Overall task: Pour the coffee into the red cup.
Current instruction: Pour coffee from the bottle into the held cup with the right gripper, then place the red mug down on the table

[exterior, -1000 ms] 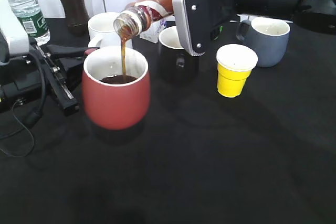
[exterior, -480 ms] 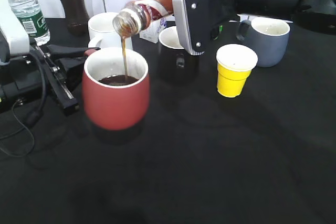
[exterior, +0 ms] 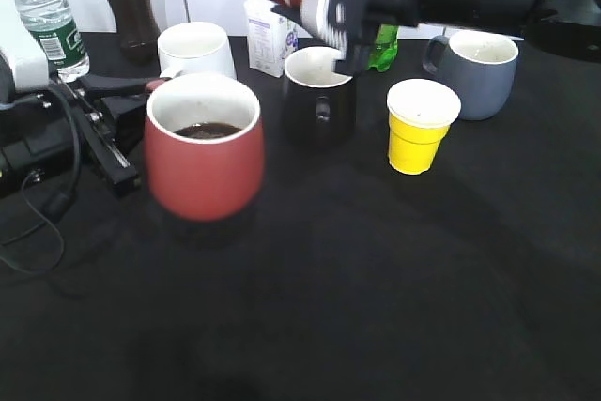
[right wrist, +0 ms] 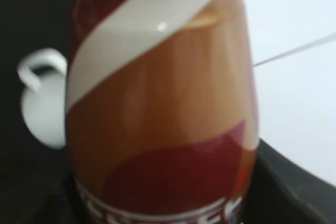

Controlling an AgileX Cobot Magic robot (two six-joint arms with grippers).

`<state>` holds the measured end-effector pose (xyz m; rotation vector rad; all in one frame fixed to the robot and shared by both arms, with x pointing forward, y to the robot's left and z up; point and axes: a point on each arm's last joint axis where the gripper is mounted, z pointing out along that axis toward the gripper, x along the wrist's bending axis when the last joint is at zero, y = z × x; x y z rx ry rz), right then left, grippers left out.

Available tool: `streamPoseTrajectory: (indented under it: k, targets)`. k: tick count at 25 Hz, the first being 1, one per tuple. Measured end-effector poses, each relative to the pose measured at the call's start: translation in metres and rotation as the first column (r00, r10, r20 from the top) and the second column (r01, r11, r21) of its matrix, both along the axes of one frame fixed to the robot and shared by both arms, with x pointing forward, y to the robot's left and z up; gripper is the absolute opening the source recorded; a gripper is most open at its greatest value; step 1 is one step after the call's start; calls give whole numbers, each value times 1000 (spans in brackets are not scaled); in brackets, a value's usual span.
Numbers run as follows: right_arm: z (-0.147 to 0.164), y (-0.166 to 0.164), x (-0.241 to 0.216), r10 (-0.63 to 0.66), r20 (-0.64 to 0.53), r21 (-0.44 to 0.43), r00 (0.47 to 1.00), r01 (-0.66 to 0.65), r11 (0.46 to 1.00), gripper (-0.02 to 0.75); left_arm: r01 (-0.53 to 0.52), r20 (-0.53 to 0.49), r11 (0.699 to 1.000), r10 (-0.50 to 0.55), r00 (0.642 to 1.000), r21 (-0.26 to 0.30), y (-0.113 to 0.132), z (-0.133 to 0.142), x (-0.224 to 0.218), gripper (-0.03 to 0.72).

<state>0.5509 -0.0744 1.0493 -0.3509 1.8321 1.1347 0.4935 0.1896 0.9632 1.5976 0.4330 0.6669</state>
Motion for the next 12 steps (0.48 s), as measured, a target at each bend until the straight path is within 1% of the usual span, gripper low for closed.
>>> streamPoseTrajectory:
  k: [2, 4, 5, 6, 8, 12]
  targets:
    - [4, 2, -3, 22, -150, 146, 988, 0, 989, 535, -14, -2, 1000, 14, 1000, -7, 1, 0, 1, 72]
    - [8, 5, -6, 77, -277, 278, 958, 4, 961, 535, -38, -5, 999, 38, 999, -20, 2, 1, 3, 72]
    - [9, 5, -7, 103, -354, 337, 929, 24, 941, 535, -49, -6, 998, 48, 999, -25, 3, 1, 3, 72]
    - [10, 6, -7, 125, -407, 377, 905, 42, 925, 535, -57, -8, 998, 57, 998, -30, 3, 2, 4, 72]
    - [10, 6, -8, 150, -476, 421, 867, 75, 904, 535, -76, -10, 996, 76, 997, -40, 5, 2, 5, 72]
    - [13, 7, -10, 211, -551, 486, 807, 105, 867, 535, -168, -14, 983, 168, 986, -73, 12, 4, 11, 73]
